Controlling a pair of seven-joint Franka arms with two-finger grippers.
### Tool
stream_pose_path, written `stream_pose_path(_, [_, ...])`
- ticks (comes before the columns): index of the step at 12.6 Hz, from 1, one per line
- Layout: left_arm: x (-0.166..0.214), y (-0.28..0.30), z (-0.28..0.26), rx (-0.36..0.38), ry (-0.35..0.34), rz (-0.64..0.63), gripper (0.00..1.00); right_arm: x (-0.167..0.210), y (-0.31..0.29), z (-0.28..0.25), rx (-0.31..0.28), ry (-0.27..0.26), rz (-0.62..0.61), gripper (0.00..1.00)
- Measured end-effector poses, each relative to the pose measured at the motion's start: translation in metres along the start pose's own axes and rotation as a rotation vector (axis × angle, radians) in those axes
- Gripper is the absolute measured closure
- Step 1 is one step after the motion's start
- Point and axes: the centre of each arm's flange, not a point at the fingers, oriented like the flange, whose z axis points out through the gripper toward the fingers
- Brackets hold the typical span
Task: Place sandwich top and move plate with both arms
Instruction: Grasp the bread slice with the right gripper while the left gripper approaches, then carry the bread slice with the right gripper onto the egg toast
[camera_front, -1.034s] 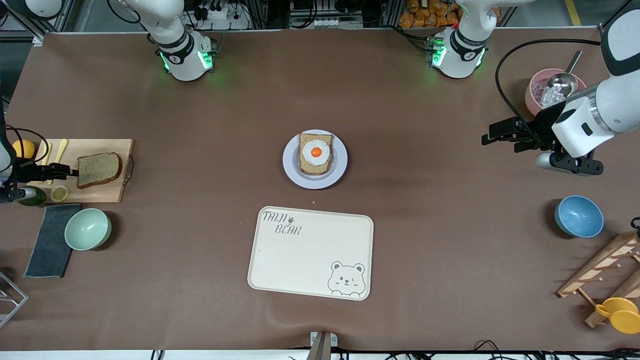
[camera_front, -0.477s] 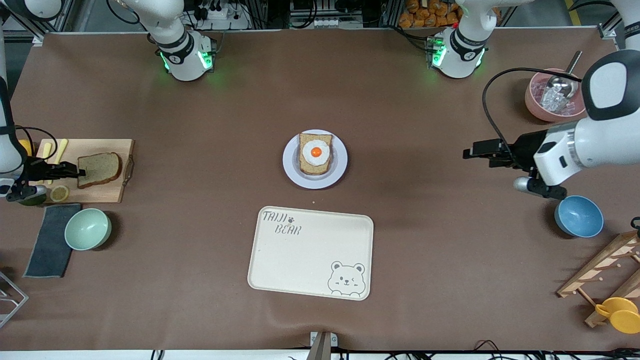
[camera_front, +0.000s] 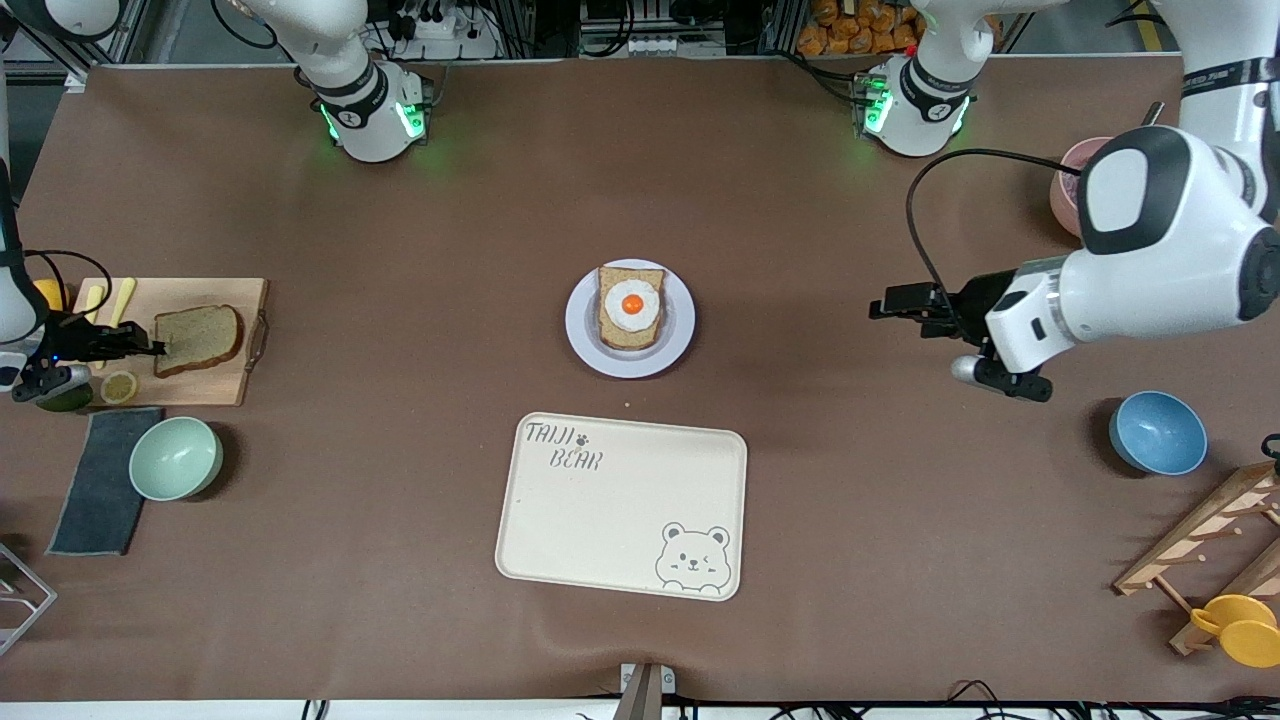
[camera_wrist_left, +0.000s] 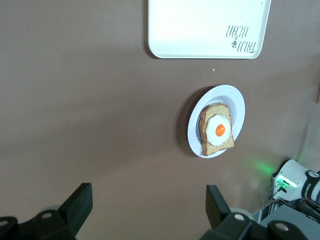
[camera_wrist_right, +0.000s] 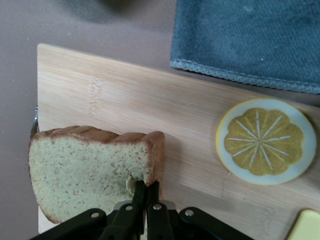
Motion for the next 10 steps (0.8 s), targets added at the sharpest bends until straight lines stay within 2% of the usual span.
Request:
stream_pose_path(3, [-0.003,0.011,0.042,-0.069,0.005,-0.023,0.00,0.010,-0.012,-0.009,0.056,-0.025,-0.023,0.96])
stream_pose_path(7, [0.002,0.000,0.076,-0.190,-0.018,-0.024,0.00,0.039,-0.060,-0.060,0.181,-0.109,0.019,0.96])
stream_pose_path(10, [0.009,-0.012,0.096,-0.224,-0.040,-0.020,0.00,0.065,-0.116,-0.077,0.304,-0.130,0.071,0.96])
